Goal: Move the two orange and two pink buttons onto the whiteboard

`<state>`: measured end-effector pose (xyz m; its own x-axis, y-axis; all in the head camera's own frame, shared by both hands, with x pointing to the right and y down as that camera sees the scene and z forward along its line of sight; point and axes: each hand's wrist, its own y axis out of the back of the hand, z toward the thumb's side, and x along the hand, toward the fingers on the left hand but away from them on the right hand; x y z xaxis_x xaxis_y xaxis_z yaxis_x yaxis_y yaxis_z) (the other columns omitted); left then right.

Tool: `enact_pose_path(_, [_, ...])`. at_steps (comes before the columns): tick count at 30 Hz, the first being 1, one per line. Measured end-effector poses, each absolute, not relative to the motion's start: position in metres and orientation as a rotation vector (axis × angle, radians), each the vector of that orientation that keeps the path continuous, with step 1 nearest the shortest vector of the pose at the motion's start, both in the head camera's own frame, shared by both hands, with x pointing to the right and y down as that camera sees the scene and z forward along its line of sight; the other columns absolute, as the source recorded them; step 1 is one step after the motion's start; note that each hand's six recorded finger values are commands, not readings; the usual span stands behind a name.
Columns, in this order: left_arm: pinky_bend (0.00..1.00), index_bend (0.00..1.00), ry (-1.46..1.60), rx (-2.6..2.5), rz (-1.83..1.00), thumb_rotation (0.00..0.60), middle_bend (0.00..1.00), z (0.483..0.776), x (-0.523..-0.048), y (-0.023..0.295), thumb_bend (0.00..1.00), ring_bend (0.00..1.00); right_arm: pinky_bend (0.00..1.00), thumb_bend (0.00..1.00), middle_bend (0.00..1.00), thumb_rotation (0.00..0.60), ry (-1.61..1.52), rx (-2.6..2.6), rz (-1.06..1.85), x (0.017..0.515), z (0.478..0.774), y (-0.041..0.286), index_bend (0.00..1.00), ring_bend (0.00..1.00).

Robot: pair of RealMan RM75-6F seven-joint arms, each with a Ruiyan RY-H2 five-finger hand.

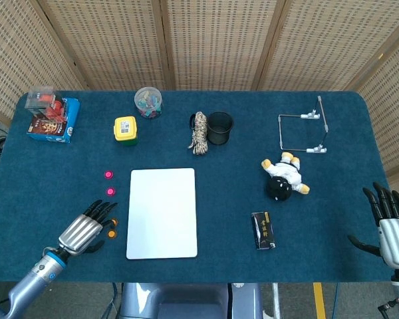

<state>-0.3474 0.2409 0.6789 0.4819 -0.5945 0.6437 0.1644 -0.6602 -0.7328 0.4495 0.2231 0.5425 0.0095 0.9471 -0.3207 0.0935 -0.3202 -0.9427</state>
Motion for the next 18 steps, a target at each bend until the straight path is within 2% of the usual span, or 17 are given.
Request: enact_pose_path(18, [0.00,0.38,0.308,-1.928,-1.271,0.600,0.00,0.701,-0.339,0.244,0.35,0.00,0.00,0.00,0.00,0.600,-1.122,-1.530,1.413,0.451,0.543,0.223,0.00,0.00])
